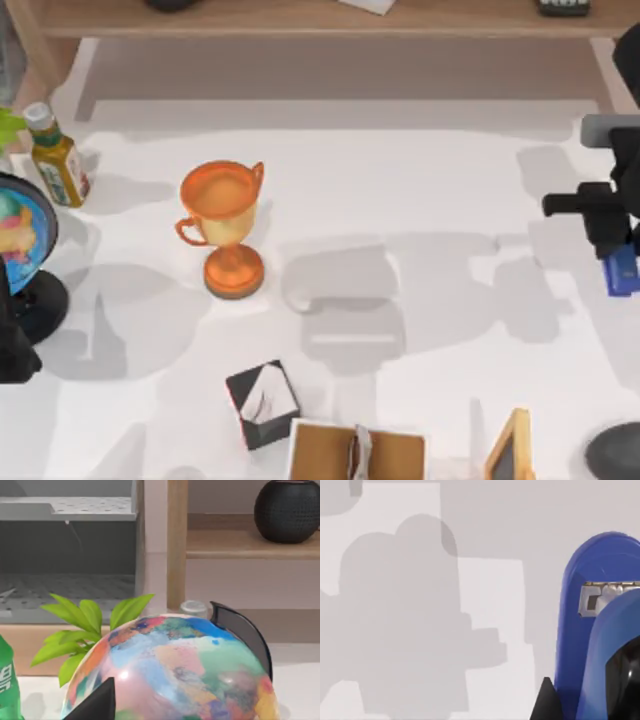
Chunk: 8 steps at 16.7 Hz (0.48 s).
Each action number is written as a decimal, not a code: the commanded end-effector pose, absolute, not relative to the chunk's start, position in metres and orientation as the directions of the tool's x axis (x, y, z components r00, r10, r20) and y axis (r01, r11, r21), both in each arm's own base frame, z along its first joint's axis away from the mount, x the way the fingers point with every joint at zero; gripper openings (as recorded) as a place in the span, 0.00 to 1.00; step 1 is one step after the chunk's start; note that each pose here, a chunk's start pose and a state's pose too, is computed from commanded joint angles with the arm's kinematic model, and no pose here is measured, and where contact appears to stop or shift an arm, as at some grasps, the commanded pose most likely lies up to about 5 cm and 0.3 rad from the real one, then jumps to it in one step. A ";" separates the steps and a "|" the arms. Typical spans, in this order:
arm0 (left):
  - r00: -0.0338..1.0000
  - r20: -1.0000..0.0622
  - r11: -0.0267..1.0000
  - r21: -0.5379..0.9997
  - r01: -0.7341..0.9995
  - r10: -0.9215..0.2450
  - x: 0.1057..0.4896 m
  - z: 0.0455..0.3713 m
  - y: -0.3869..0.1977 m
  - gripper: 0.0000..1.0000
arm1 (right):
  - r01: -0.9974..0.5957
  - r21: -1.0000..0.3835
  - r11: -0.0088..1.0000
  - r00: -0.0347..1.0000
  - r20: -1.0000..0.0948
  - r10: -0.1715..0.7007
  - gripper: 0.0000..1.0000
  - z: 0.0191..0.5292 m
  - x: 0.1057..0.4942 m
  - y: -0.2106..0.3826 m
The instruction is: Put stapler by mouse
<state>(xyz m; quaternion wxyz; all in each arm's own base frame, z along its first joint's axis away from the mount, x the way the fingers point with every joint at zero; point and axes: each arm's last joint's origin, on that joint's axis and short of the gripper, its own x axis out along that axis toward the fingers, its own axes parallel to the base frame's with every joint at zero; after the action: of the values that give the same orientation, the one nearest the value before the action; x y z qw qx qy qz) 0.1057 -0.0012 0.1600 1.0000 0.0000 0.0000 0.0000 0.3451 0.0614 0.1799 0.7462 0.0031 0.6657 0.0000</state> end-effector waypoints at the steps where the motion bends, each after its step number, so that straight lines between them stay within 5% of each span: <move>1: 1.000 0.000 1.000 0.000 0.000 0.000 0.106 0.160 -0.001 1.00 | 0.004 0.005 1.000 0.119 -0.993 0.005 0.00 0.180 0.345 0.061; 8: 1.000 0.000 1.000 0.000 0.000 0.000 0.106 0.160 -0.001 1.00 | 0.004 0.003 1.000 0.100 -0.995 0.002 0.00 0.165 0.345 0.061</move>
<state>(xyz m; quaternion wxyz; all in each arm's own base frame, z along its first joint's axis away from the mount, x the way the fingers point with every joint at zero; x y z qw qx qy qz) 0.1057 -0.0012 0.1600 1.0000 0.0000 0.0000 0.0000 0.3447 0.0608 0.1648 0.7418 0.0025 0.6707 -0.0007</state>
